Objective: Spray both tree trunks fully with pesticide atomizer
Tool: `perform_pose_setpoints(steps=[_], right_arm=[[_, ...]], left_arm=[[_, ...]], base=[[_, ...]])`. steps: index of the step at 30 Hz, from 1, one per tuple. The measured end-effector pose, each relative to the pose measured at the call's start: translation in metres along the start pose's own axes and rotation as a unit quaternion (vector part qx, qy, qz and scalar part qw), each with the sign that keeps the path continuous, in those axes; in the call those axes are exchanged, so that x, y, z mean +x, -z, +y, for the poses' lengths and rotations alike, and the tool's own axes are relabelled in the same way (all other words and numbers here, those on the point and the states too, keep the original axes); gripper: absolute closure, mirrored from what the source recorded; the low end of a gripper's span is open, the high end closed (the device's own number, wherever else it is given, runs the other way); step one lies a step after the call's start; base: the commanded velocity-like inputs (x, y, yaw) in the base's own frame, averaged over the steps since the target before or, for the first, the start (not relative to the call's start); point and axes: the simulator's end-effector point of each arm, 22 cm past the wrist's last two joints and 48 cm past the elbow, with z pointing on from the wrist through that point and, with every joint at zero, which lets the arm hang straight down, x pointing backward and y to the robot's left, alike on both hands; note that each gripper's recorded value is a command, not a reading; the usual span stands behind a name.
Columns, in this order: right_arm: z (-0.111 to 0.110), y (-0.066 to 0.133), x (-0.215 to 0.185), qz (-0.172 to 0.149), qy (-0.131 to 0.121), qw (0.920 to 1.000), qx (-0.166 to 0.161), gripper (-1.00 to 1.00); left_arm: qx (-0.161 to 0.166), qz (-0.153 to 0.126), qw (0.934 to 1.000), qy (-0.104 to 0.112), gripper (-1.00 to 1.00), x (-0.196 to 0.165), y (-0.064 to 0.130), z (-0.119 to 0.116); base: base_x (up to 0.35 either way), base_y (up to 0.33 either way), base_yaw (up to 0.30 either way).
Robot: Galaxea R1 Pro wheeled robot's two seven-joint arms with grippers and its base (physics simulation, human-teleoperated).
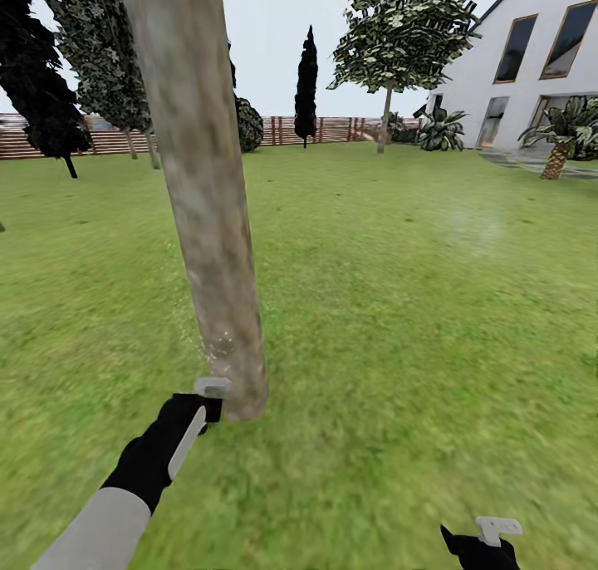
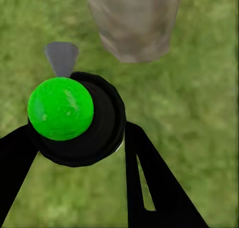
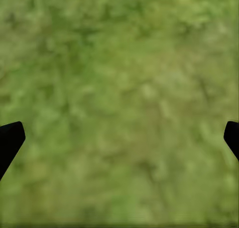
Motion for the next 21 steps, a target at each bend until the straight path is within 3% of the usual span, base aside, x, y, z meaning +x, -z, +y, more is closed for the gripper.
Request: perform_pose_setpoints(steps=[1,4,6,8,12,14,21], right_arm=[[0.000,0.000,0.000,0.000,0.000,1.0000,0.000,-1.00],[0.000,0.000,0.000,0.000,0.000,1.0000,0.000,-1.00],[0.000,0.000,0.000,0.000,0.000,1.0000,0.000,-1.00],[0.000,0.000,0.000,0.000,0.000,1.0000,0.000,-1.00],[0.000,0.000,0.000,0.000,0.000,1.0000,0.000,-1.00],[0.000,0.000,0.000,0.000,0.000,1.0000,0.000,-1.00],[0.000,0.000,0.000,0.000,0.000,1.0000,0.000,-1.00]], left_arm=[[0.005,-0.008,1.0000,0.001,1.00,-0.015,0.004,-0.005],[0.038,0.009,0.9992,-0.005,1.00,-0.045,0.023,-0.045],[0.042,0.012,0.9990,-0.011,1.00,-0.053,0.029,-0.052],[0.031,0.013,0.9993,-0.014,1.00,-0.055,0.027,-0.039],[0.001,0.003,0.9999,-0.011,1.00,-0.075,0.023,0.027],[0.000,0.000,1.0000,-0.009,1.00,-0.085,0.025,0.043],[0.033,-0.008,0.9993,-0.013,1.00,-0.113,0.041,0.006]], base=[[-0.003,0.001,0.000],[-0.001,0.000,0.000],[0.000,0.000,0.000],[0.000,0.000,0.000],[0.000,0.000,0.000],[0.000,0.000,0.000],[0.000,0.000,0.000]])
